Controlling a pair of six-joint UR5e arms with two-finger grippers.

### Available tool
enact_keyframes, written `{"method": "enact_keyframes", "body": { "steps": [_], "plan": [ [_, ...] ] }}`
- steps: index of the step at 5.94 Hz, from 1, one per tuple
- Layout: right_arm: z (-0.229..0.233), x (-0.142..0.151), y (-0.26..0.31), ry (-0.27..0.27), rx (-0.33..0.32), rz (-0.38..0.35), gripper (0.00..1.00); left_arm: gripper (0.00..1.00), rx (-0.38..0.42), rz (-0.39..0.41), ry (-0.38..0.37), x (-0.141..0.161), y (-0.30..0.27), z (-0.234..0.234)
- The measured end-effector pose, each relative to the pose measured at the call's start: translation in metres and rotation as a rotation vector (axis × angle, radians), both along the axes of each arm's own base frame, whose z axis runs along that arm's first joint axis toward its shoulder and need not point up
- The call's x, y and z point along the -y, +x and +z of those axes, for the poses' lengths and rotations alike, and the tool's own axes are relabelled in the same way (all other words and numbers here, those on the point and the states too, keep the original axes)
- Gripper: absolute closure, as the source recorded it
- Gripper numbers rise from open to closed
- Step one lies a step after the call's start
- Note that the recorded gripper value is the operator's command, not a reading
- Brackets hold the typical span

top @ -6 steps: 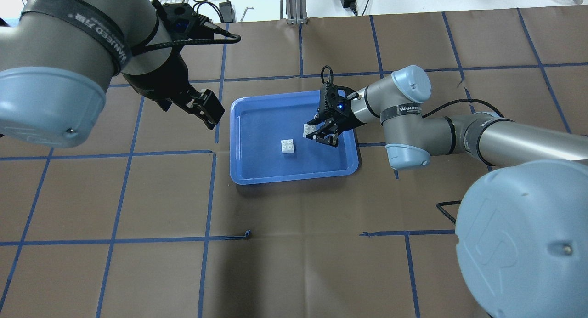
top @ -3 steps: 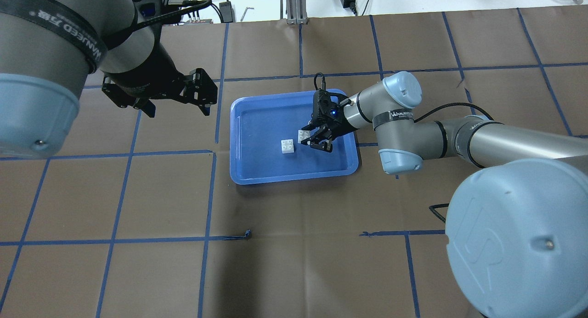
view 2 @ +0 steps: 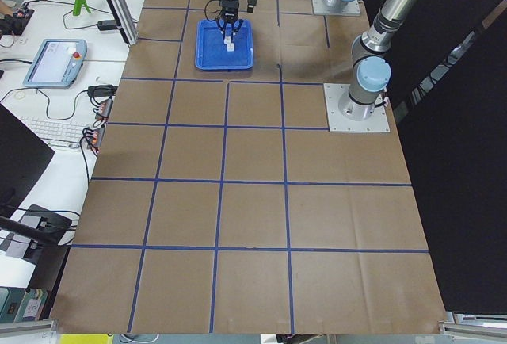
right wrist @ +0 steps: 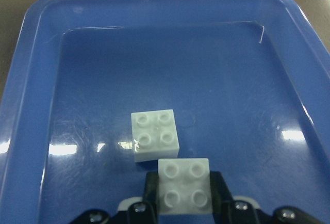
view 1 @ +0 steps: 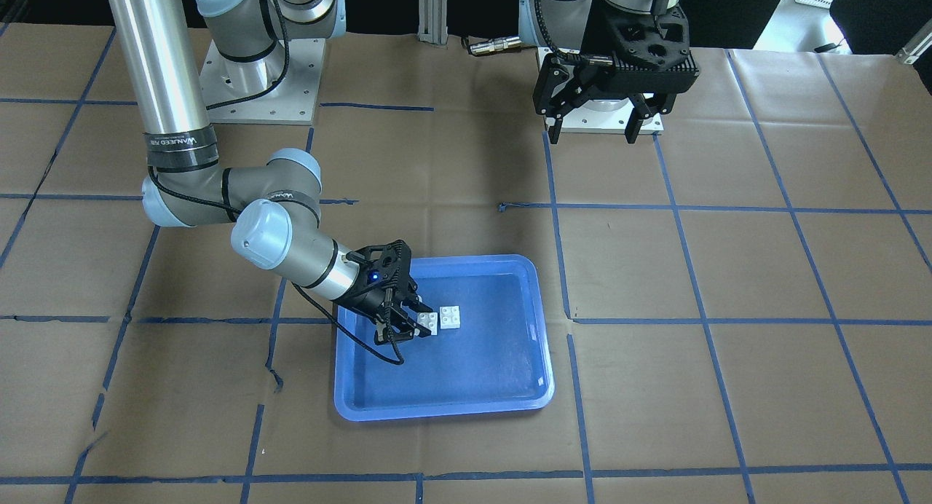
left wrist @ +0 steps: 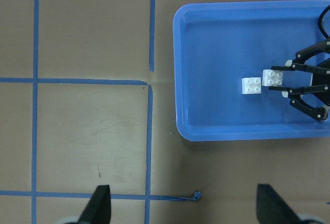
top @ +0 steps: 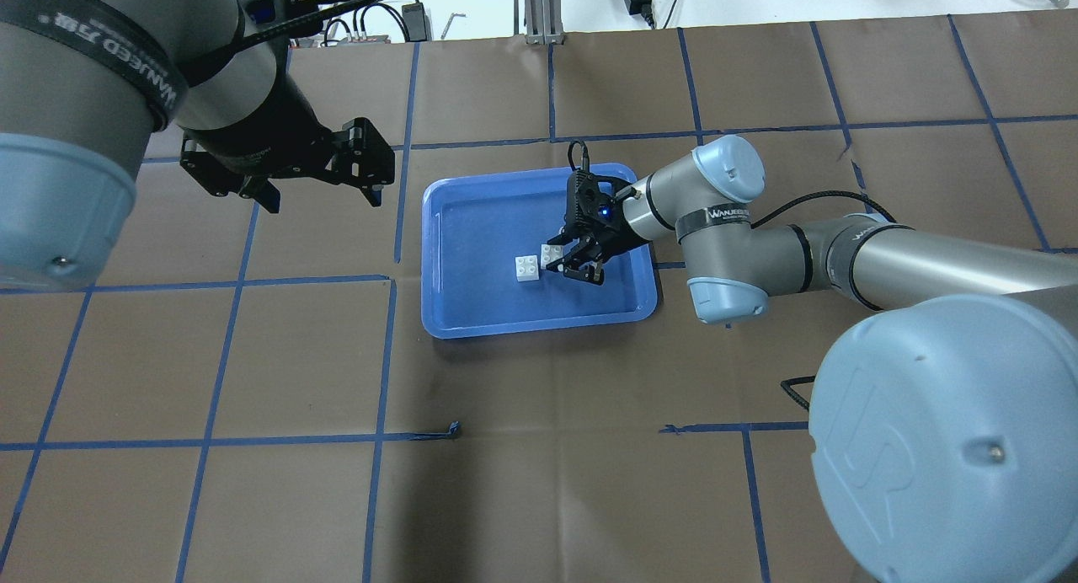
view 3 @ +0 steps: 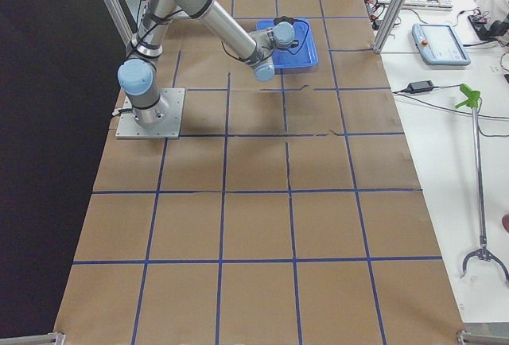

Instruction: Assemble white blocks and place on blue tray

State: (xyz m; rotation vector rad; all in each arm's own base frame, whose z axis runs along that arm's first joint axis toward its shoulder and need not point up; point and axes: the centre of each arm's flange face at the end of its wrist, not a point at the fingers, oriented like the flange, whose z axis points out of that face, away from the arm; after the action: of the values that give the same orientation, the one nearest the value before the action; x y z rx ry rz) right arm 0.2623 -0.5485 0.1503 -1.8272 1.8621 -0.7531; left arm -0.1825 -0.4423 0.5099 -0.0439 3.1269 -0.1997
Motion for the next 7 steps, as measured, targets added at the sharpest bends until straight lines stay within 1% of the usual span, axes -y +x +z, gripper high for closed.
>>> {"method": "enact_keyframes", "body": {
  "steps": [2,5,6,7],
  "plan": [
    [-0.003,-0.002,0.005,0.005,-0.002,0.010,0.72,0.01,0.000,0.010,0.001,0.003,0.007,0.001],
    [-0.004,-0.003,0.006,0.009,-0.002,0.010,0.72,0.01,0.001,0.067,0.008,0.013,0.032,0.001],
    [-0.004,-0.004,0.006,0.010,-0.002,0.011,0.72,0.01,0.003,0.079,0.042,0.012,0.037,-0.003],
    [-0.004,-0.004,0.007,0.011,-0.003,0.011,0.72,0.01,0.007,0.090,0.113,0.008,0.041,-0.007]
  ]
}}
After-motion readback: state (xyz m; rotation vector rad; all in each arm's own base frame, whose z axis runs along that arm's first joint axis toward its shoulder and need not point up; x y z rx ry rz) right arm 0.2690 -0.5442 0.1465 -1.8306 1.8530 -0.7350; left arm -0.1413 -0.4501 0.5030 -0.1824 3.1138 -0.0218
